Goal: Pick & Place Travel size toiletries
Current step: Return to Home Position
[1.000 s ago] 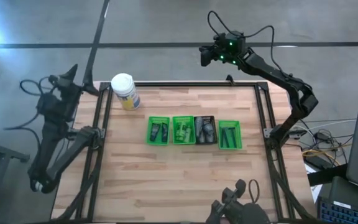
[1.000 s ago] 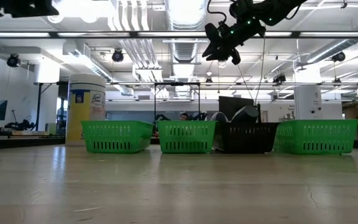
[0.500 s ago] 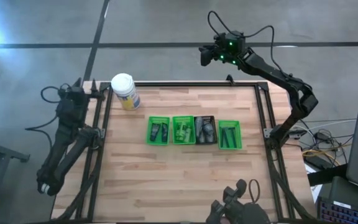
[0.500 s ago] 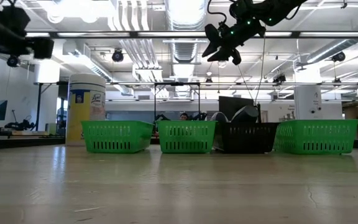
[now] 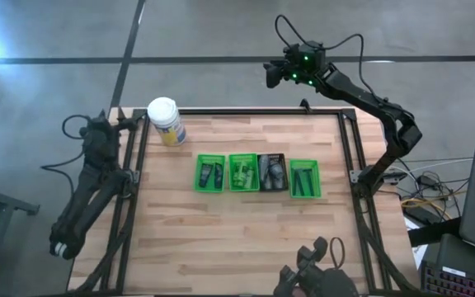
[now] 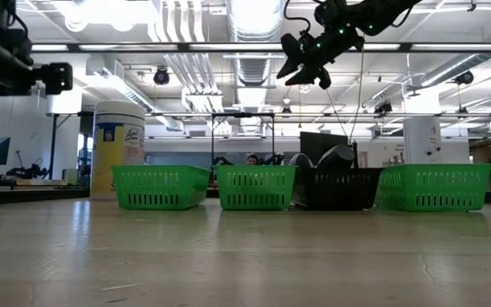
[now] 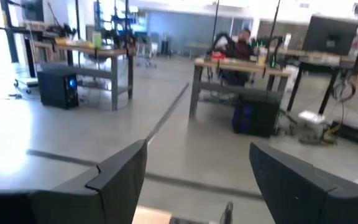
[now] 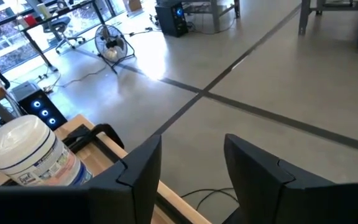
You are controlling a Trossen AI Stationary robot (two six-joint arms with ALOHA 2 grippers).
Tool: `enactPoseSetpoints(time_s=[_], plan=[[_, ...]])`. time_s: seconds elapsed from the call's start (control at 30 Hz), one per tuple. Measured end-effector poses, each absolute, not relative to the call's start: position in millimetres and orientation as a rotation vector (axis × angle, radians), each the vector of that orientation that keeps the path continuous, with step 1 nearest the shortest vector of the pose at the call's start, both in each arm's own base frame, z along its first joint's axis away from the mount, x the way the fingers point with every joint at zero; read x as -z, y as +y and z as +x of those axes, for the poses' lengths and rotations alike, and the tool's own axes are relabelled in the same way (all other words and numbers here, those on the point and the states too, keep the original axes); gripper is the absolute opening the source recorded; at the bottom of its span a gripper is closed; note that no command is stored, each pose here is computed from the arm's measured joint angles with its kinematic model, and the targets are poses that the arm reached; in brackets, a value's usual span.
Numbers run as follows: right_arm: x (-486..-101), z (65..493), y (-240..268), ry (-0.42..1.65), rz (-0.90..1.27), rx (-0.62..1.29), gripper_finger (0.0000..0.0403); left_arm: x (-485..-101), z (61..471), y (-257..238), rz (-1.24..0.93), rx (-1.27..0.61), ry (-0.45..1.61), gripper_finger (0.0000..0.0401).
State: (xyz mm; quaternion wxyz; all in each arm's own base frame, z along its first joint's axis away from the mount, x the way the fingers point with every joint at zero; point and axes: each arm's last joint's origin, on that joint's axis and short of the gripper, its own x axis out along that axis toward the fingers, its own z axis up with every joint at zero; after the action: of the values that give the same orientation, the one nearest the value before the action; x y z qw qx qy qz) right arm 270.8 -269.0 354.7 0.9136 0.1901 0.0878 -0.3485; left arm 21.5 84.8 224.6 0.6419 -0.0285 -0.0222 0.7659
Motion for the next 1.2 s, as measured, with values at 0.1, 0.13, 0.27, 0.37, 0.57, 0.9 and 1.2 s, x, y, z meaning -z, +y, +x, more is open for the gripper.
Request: enactPoseSetpoints(time_s=[0.1,0.13,0.27,0.37,0.57,0.9,1.2], plan=[[-354,271,-269,0.192,0.364,0.715,0.0178,-217,22,87,-0.073,-1.743,-0.022,0.0289],[-354,271,-269,0.195,0.354,0.714,0.0178,-215,22,87,-0.073,-1.742,-0.020,0.0289],[-354,271,-269,0.196,0.352,0.713,0.0180,-199,19,86,-0.073,-1.770,-0.026,0.0289],[-354,271,-269,0.198,0.352,0.713,0.0175,-182,13,87,-0.075,-1.826,-0.027,0.0289],[-355,271,-269,0.198,0.338,0.711,0.0163,-180,1,90,-0.040,-1.960,-0.106,0.0289],[-355,271,-269,0.196,0.341,0.711,0.0134,-173,-8,93,-0.012,-2.076,-0.160,0.0289],[-355,270,-269,0.189,0.368,0.715,0.0110,-173,-7,93,-0.010,-2.070,-0.165,0.0289]])
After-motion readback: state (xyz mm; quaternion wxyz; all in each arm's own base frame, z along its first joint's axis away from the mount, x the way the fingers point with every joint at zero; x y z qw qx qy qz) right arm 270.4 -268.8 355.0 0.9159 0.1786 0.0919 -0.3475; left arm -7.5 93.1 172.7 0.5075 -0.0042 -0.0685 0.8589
